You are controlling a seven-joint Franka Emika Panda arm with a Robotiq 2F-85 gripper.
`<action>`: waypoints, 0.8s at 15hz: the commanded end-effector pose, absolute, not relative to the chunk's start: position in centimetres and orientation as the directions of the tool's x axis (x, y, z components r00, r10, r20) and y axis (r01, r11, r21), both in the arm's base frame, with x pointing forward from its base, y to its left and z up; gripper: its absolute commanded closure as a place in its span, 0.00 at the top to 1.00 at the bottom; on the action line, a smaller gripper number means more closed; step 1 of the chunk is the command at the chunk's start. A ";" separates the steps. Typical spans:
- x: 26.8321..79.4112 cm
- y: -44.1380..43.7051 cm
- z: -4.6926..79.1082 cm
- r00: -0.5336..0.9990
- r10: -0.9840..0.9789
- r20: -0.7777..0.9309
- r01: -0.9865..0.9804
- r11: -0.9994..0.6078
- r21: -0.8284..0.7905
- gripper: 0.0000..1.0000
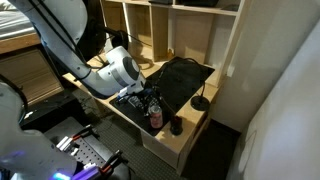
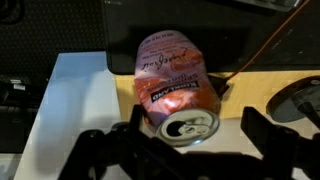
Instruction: Put the pink can next to the yellow one
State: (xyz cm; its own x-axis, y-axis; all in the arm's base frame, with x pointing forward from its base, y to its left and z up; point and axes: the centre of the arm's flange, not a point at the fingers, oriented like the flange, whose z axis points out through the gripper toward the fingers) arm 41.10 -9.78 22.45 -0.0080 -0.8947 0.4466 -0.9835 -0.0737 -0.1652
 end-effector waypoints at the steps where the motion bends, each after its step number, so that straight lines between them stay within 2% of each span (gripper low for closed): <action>1: 41.2 -10.3 21.7 0.009 -0.897 0.441 -0.990 -0.069 -0.120 1.00; 9: 40.6 -10.2 20.6 -0.002 -0.898 0.440 -0.991 -0.056 -0.120 1.00; 10: 40.7 -10.3 20.6 -0.008 -0.899 0.438 -0.991 -0.052 -0.127 0.75; 12: 40.7 -10.2 20.5 -0.013 -0.898 0.440 -0.991 -0.048 -0.127 0.67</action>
State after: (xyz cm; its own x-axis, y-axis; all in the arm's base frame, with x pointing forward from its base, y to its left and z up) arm 40.64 -10.16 20.71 -0.0068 -0.8980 0.4400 -0.9917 -0.0503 -0.1180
